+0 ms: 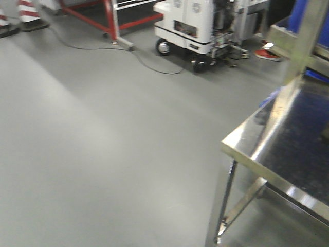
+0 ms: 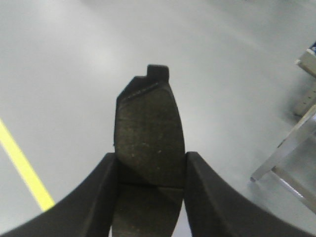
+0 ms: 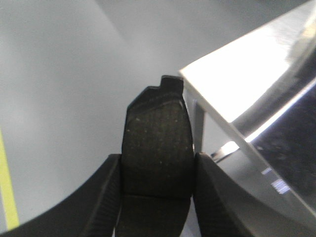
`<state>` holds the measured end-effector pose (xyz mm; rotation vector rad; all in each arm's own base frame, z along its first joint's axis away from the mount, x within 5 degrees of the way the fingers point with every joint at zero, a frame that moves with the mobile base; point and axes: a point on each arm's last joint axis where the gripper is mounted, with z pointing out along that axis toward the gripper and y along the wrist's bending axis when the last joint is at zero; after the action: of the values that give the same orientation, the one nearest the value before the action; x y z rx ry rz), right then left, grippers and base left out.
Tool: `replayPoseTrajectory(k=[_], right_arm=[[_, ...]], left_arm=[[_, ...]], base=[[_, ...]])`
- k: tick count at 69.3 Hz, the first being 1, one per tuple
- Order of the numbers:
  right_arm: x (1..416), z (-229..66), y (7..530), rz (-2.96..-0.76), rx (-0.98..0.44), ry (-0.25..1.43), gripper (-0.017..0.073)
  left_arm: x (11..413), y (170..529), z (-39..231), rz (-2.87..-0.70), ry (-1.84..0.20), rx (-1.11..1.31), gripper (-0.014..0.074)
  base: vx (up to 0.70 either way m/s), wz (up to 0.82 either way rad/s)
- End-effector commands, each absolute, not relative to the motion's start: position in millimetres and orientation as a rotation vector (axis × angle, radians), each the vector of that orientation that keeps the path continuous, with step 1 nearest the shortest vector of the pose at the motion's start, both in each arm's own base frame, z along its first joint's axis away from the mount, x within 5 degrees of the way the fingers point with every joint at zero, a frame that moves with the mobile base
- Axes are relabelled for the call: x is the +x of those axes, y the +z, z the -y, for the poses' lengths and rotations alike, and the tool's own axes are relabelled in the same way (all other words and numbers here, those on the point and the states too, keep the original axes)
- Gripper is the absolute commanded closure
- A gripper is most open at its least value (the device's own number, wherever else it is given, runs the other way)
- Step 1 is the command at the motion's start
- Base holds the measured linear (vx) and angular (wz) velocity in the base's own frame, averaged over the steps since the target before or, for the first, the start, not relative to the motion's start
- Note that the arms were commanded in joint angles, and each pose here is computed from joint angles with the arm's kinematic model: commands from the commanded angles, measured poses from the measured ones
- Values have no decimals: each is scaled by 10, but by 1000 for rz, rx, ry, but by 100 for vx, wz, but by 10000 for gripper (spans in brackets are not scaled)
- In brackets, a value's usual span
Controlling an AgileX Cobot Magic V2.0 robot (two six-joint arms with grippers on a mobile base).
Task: Move and align brake pads A on conveyor
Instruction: 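Drive the base away from the steel table holding both pads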
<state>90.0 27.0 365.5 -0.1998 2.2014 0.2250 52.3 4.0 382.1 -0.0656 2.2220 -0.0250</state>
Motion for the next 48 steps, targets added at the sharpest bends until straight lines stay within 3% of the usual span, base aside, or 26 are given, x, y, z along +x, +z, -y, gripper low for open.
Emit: replayPoseTrajectory(k=[1, 48], right_arm=[[933, -270, 3801, -2091, -188, 232, 571], [934, -270, 3801, -2091, -188, 232, 571]], left_arm=[[567, 3941, -37, -2131, -30, -61, 600], [567, 3941, -37, -2131, -30, -61, 600]], base=[[-19, 60], [-15, 66]])
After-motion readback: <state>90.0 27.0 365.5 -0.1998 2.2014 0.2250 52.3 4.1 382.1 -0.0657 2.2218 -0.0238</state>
